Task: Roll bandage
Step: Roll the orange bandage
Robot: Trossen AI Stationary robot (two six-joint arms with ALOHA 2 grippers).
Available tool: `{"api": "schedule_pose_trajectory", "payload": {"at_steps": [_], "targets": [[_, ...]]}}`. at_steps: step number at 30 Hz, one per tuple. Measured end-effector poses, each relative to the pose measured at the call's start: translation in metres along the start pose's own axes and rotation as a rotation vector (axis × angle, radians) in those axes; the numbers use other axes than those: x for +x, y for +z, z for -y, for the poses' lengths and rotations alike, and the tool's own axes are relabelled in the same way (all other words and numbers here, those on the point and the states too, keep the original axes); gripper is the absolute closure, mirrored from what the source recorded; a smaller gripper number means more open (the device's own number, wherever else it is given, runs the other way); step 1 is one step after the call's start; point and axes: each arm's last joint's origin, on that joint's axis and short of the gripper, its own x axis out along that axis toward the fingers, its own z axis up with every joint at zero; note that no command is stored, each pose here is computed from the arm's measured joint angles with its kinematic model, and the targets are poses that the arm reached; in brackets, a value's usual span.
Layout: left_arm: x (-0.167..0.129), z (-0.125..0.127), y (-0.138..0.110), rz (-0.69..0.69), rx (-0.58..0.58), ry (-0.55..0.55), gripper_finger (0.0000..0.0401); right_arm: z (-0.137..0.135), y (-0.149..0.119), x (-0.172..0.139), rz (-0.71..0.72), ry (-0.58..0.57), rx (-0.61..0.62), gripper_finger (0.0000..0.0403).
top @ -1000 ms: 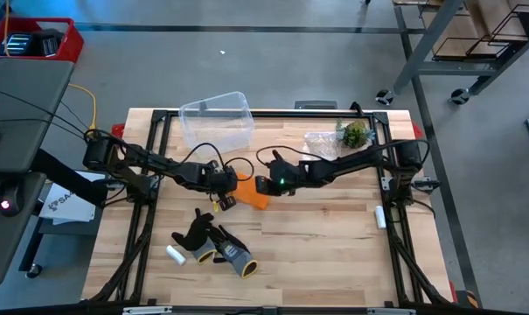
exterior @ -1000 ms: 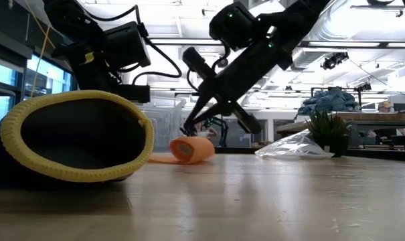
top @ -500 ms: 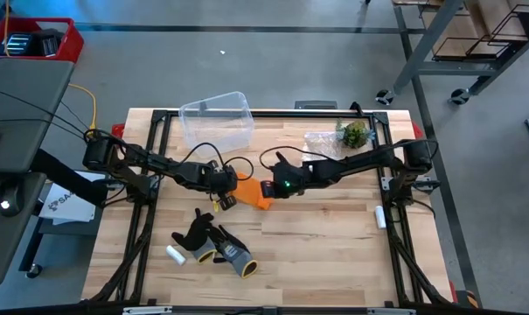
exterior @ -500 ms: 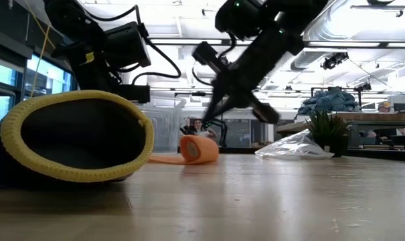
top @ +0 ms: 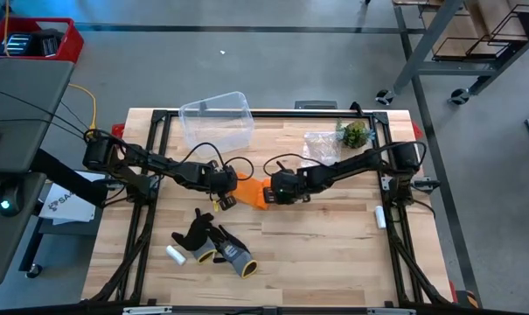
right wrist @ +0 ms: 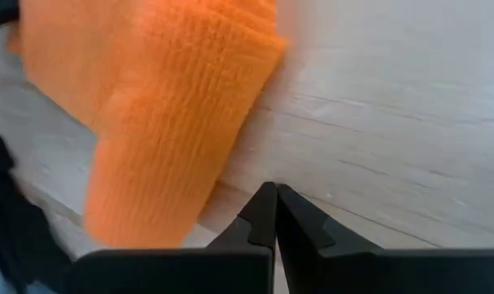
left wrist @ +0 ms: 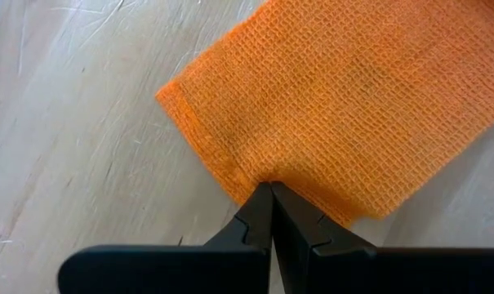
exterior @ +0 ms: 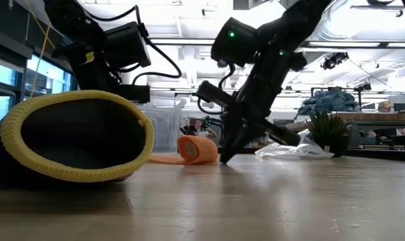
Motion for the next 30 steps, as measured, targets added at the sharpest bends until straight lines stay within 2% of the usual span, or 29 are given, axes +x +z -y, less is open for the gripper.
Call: {"api": "schedule_pose_trajectory", "payload": {"at_steps": [13,22,26,30], "targets": [[0.000,-0.001,-0.001,-0.017,0.010,0.006,0.0401,-0.019,0.004,-0.001,0.054,0.179,0.024,0.0403],[-0.001,-0.001,-0.002,-0.024,0.051,0.009,0.0401,-0.048,0.023,-0.015,0.192,0.257,-0.026,0.0403],[-0.001,-0.001,-0.002,-0.025,0.052,0.009,0.0401,-0.056,0.034,-0.028,0.231,0.245,-0.123,0.0403],[-0.001,-0.001,-0.002,-0.026,0.052,0.009,0.0401,-0.055,0.034,-0.048,0.204,0.107,-0.202,0.0403]]}}
